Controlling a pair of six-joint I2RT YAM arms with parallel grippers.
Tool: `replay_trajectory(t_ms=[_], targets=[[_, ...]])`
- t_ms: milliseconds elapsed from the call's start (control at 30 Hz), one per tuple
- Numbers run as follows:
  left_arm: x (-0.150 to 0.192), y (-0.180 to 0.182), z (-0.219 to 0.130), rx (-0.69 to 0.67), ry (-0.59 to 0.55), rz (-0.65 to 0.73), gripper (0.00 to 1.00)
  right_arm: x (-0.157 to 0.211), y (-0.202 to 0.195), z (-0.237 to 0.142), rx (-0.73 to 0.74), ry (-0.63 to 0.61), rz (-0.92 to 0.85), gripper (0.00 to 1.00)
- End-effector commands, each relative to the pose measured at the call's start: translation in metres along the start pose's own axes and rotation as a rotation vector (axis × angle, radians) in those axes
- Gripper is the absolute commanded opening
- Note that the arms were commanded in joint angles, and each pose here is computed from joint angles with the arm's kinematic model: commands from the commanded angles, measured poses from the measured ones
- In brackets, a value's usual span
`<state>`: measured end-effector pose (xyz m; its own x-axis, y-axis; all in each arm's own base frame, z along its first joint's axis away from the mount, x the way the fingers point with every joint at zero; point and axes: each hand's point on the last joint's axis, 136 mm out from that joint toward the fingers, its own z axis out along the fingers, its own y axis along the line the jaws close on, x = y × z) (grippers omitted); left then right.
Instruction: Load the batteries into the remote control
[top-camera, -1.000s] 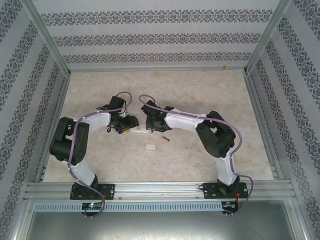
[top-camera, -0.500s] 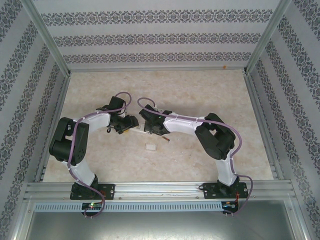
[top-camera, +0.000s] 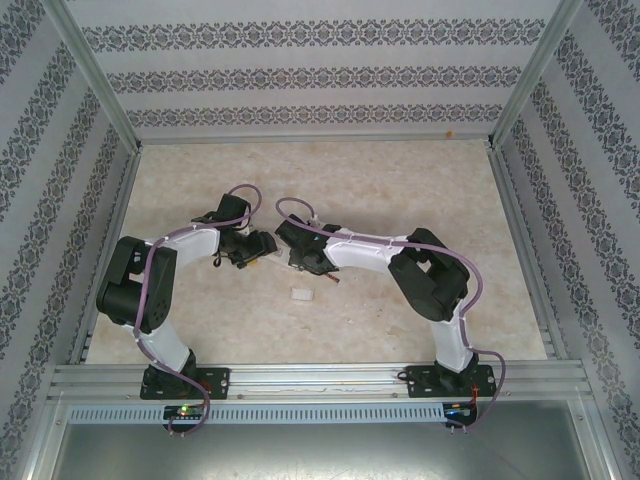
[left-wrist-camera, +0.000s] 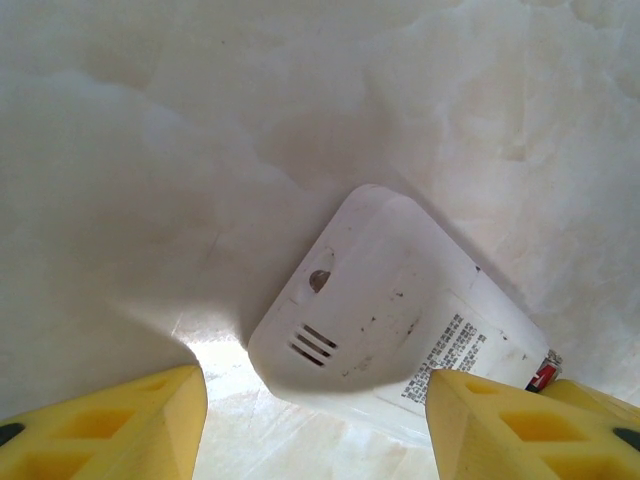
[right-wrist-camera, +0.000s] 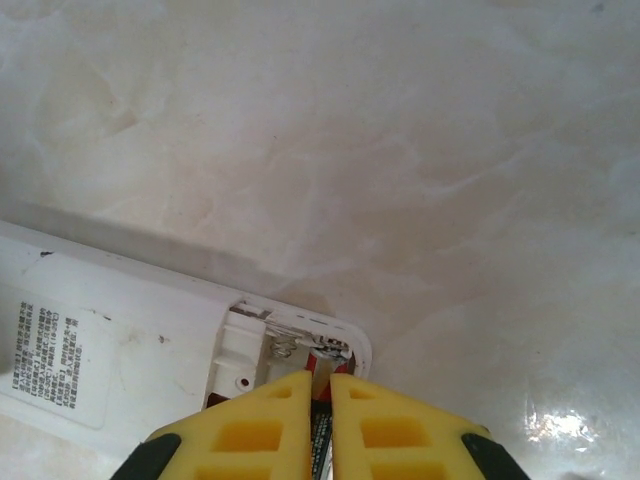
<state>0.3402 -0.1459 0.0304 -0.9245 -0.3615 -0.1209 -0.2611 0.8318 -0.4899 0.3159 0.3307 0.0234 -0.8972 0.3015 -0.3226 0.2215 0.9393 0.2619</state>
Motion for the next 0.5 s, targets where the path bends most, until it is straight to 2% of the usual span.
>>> replay_trajectory(t_ms=[0, 133, 267, 467], targets=[[0.003, -0.002, -0.004, 0.02, -0.002, -0.005, 0.61, 0.043, -0.06, 0.026, 0.215, 0.157, -0.066, 0.14], [0.002, -0.002, -0.011, 0.014, -0.019, 0.005, 0.62, 0.017, -0.046, 0.02, 0.165, 0.13, -0.134, 0.17], [-0.006, -0.006, -0.028, 0.006, -0.087, 0.024, 0.75, -0.008, -0.03, 0.018, 0.108, 0.102, -0.235, 0.18], [-0.011, -0.006, -0.04, -0.015, -0.123, 0.036, 0.8, -0.031, -0.008, -0.002, 0.017, 0.084, -0.276, 0.2]])
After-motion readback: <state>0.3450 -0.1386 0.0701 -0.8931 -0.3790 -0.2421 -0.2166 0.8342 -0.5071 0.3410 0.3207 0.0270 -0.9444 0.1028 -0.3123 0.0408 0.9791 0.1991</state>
